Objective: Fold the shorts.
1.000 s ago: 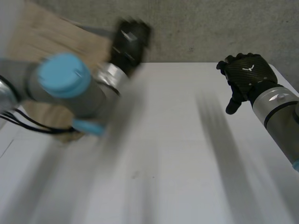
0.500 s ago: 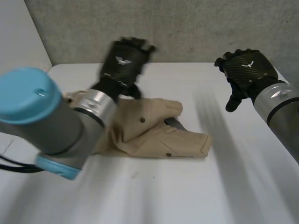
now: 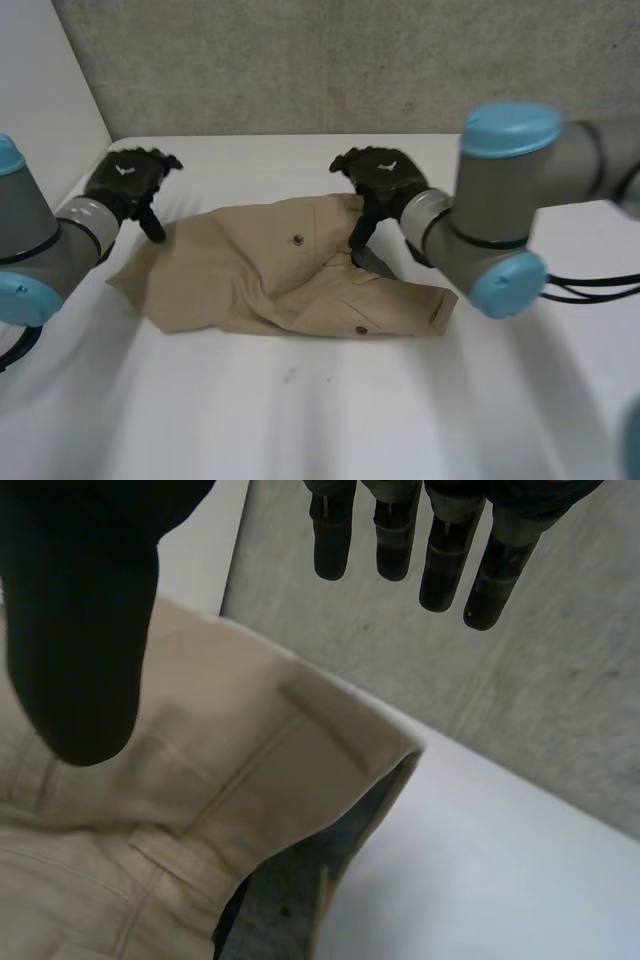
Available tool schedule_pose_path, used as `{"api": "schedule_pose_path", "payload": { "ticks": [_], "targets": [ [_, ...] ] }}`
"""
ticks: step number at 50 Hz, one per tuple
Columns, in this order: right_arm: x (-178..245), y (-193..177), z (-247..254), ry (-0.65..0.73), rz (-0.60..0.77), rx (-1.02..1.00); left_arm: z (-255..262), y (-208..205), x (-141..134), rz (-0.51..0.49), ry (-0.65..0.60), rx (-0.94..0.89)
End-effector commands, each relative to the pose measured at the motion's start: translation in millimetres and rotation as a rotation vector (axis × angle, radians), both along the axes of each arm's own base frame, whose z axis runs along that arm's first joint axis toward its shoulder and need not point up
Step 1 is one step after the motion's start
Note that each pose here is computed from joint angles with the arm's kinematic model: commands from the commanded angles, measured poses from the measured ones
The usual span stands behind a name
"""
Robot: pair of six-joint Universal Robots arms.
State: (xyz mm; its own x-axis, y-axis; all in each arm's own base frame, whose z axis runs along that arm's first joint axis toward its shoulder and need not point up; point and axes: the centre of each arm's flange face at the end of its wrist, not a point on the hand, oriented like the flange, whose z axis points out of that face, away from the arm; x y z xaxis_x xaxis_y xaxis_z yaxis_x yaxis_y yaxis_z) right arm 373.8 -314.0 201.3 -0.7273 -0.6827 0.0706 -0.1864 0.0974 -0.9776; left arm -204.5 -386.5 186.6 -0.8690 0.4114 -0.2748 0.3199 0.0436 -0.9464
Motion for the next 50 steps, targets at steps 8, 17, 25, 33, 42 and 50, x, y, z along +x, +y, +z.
{"api": "schedule_pose_path", "payload": {
  "ticks": [8, 17, 25, 33, 42, 50],
  "targets": [
    [28, -37, -11, -0.031, 0.000, -0.128, -34, -30, -28, -0.137, -0.067, 0.017],
    [26, -38, 148, -0.152, -0.066, -0.775, 107, -45, -60, 0.015, 0.022, -0.595],
    [7, -10, 237, -0.245, -0.149, -1.100, 229, 9, -54, 0.119, 0.303, -1.026],
    [-5, -1, 202, -0.109, -0.101, -0.938, 188, 38, -50, 0.103, 0.255, -0.872],
    [-28, 12, 77, 0.170, -0.015, -0.546, 61, 79, -38, 0.085, 0.084, -0.446],
    [-53, 43, -20, 0.443, 0.076, -0.288, -16, 138, -47, -0.021, -0.111, -0.138]
  ]
}}
